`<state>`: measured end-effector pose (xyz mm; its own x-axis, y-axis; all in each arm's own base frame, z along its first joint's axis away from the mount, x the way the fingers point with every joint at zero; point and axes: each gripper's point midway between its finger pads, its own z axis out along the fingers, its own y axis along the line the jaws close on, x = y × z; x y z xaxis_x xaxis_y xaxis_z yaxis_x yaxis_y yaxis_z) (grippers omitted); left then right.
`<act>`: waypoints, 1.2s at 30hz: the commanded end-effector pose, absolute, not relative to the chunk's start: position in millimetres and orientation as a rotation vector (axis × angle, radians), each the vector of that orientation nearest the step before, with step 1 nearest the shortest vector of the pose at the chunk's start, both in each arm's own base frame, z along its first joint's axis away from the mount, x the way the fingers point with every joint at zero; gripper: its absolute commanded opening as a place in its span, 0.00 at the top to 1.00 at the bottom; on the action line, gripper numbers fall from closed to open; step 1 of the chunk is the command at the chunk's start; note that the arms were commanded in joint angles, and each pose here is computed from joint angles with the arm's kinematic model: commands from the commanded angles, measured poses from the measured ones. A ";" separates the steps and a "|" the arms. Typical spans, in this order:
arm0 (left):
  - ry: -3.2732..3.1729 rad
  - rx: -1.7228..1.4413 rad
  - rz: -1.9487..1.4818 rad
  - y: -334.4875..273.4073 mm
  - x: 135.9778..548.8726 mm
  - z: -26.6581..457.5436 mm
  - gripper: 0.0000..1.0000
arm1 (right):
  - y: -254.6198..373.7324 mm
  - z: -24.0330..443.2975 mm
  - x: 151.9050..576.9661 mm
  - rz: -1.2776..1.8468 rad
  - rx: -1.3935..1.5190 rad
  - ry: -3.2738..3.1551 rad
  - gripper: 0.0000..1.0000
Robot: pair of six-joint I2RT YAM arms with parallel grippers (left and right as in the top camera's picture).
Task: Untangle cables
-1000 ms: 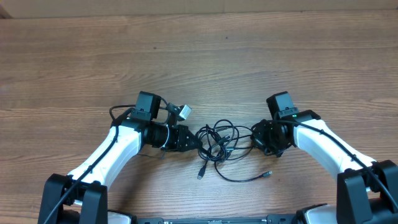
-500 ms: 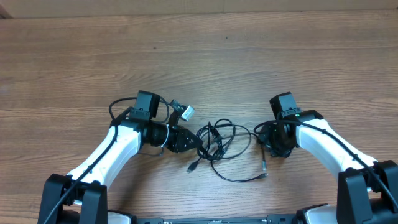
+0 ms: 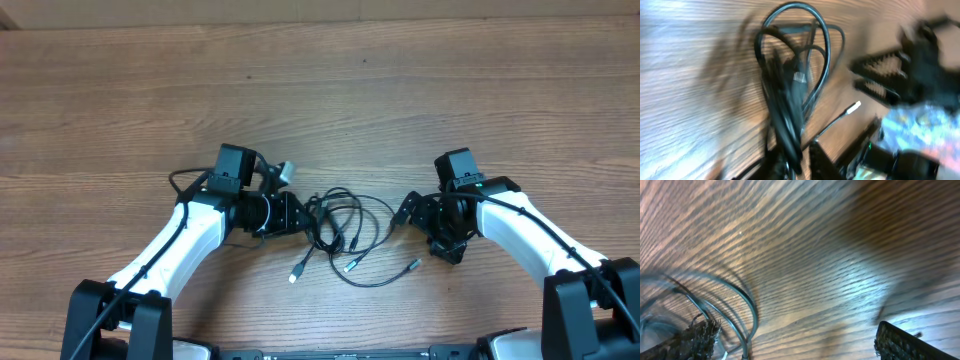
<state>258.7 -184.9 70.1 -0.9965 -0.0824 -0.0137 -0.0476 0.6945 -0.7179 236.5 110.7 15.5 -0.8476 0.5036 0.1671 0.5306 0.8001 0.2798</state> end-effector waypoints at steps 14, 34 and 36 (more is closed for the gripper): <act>2.828 -0.739 -1.218 -171.7 282.7 77.9 0.18 | 124.8 16.5 215.2 -0.462 -0.802 -2.837 0.00; 2.843 -0.901 -0.465 -144.2 268.6 32.7 0.36 | 104.7 11.8 198.0 -0.262 -0.809 -2.834 0.00; 2.835 -0.877 -0.489 -149.9 270.9 34.3 0.36 | 102.1 11.8 194.7 -0.237 -0.809 -2.828 0.00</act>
